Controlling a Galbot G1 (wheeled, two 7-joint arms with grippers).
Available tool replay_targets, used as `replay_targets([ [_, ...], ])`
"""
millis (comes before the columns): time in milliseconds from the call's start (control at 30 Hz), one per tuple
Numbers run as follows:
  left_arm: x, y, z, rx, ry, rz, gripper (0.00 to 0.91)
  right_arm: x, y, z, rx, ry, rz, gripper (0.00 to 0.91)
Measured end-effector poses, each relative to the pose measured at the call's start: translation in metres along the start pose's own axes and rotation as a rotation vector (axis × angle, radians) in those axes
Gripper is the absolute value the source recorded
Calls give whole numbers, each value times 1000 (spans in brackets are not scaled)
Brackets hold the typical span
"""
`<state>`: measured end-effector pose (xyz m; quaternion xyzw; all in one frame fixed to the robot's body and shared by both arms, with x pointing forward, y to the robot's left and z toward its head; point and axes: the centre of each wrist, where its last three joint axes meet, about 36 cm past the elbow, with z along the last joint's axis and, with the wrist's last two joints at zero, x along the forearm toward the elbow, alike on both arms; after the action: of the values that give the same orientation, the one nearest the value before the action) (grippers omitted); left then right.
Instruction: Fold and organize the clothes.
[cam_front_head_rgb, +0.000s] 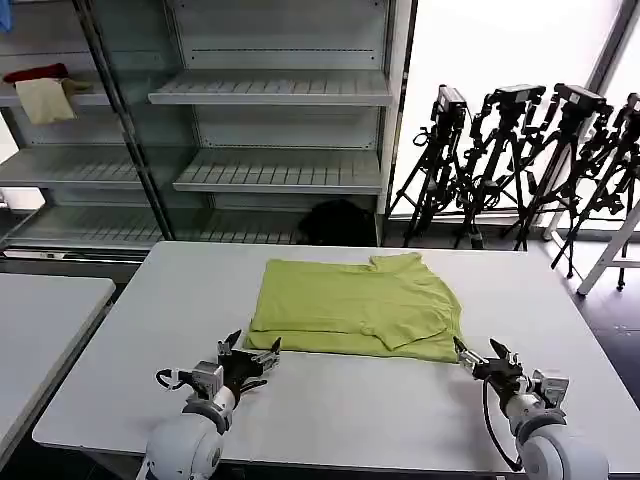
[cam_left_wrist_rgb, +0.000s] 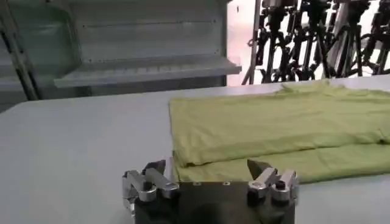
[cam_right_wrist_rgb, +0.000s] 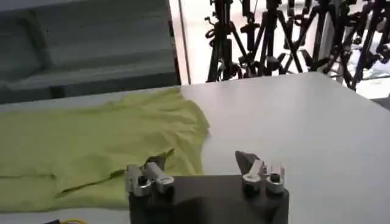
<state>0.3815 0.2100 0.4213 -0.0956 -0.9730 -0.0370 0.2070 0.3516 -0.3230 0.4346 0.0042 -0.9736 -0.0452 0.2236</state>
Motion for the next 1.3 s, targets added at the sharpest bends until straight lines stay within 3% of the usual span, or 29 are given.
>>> replay_targets([
  [167, -1, 3, 5, -3, 17, -11, 907, -2, 0, 8, 22, 24, 2, 0],
  [200, -1, 3, 6, -3, 20, -12, 867, -2, 0, 9, 25, 26, 2, 0],
  [233, -1, 3, 7, -4, 22, -12, 665, -1, 0, 10, 28, 28, 2, 0],
  [267, -1, 3, 8, -5, 24, -13, 665, -1, -1, 11, 30, 30, 1, 0],
  [300, -1, 3, 8, -6, 25, -13, 343, 0, -1, 11, 32, 32, 0, 0],
  [333, -1, 3, 9, -7, 26, -13, 141, 0, -1, 11, 33, 32, -1, 0],
  [400, -1, 3, 9, -7, 28, -12, 10, 2, -1, 12, 35, 33, -3, 0],
  [1300, -10, -4, 9, -40, 27, -35, 0, 28, 8, 0, 51, 6, -40, 0],
])
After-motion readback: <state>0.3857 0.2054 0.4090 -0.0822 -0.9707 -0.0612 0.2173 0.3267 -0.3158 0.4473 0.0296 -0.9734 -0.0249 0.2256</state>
